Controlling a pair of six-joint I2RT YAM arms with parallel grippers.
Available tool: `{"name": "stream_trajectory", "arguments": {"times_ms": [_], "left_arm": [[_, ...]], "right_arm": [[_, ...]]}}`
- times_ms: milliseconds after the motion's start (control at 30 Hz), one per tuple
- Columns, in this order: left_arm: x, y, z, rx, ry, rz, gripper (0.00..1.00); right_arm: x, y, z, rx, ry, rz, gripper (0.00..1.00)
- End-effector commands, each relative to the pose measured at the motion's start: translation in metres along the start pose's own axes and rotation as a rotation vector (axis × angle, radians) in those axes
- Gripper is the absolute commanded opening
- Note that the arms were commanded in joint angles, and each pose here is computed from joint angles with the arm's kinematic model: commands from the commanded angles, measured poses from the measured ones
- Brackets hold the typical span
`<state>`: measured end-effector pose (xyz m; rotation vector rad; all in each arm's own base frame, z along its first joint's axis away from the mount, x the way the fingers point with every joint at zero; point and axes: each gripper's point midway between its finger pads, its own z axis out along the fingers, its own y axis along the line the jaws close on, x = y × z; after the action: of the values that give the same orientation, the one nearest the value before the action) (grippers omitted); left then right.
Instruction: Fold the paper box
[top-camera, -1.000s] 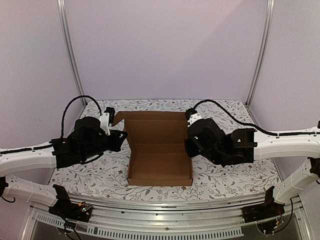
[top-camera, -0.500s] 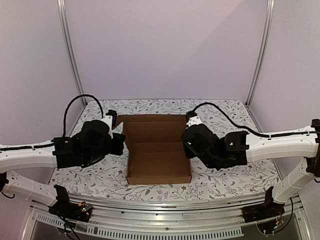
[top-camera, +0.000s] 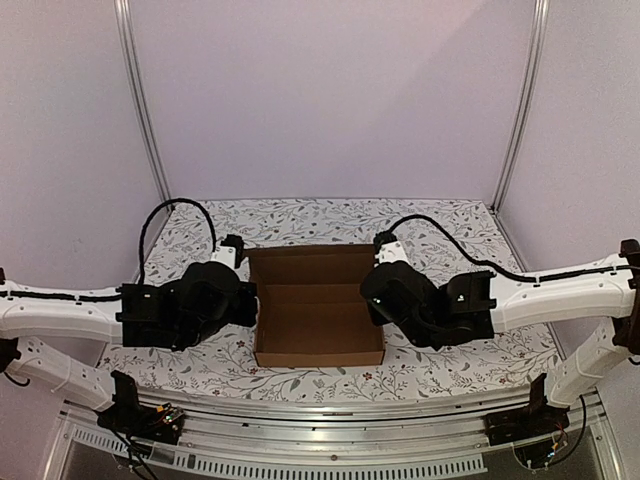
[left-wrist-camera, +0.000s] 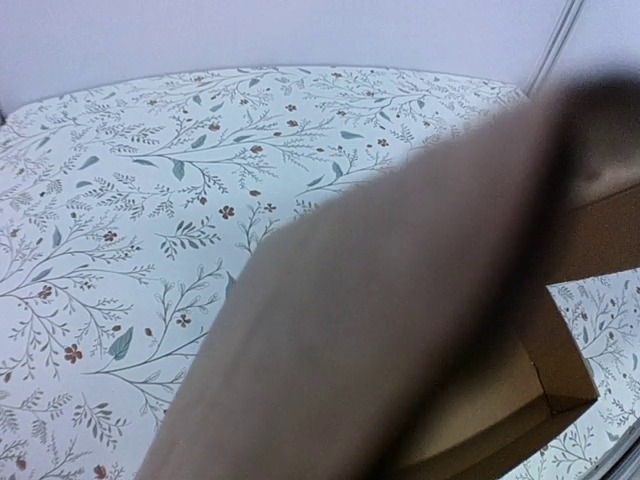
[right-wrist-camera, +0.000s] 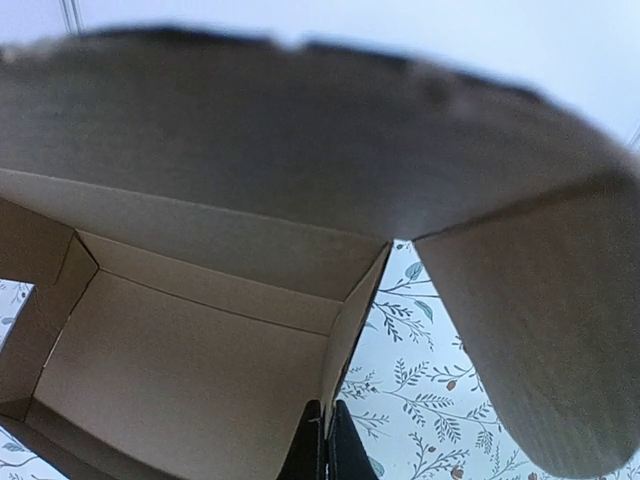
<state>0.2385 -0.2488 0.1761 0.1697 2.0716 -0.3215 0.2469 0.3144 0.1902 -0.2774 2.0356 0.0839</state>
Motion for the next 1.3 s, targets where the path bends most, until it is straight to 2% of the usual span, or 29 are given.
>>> {"name": "stream_trajectory", "arguments": {"times_ms": [0, 233, 333, 567, 767, 867, 1000, 1267], "left_arm": [[0.027, -0.004, -0.005, -0.003, 0.055, 0.044, 0.0], [0.058, -0.003, -0.013, -0.029, 0.076, 0.063, 0.0], [0.069, -0.003, -0.017, -0.043, 0.065, 0.073, 0.0], [0.088, -0.006, -0.021, -0.07, 0.059, 0.105, 0.0], [0.099, -0.008, -0.022, -0.089, 0.06, 0.136, 0.0], [0.1, -0.009, -0.024, -0.098, 0.059, 0.154, 0.0], [0.099, -0.01, -0.027, -0.116, 0.048, 0.174, 0.0], [0.097, -0.014, -0.028, -0.141, 0.036, 0.188, 0.0]], "right_arm": [[0.024, 0.006, -0.004, -0.019, 0.024, 0.0, 0.0], [0.053, 0.005, -0.011, -0.013, 0.036, 0.019, 0.0], [0.064, 0.005, -0.013, 0.003, 0.033, 0.031, 0.05], [0.068, 0.005, -0.029, 0.014, 0.006, 0.033, 0.36], [0.065, -0.011, -0.044, 0.025, 0.002, 0.02, 0.55], [0.061, -0.023, -0.054, 0.018, 0.013, 0.018, 0.64], [0.044, -0.031, -0.071, -0.033, 0.024, 0.007, 0.7], [-0.031, -0.023, -0.108, -0.153, -0.064, -0.033, 0.83]]}}
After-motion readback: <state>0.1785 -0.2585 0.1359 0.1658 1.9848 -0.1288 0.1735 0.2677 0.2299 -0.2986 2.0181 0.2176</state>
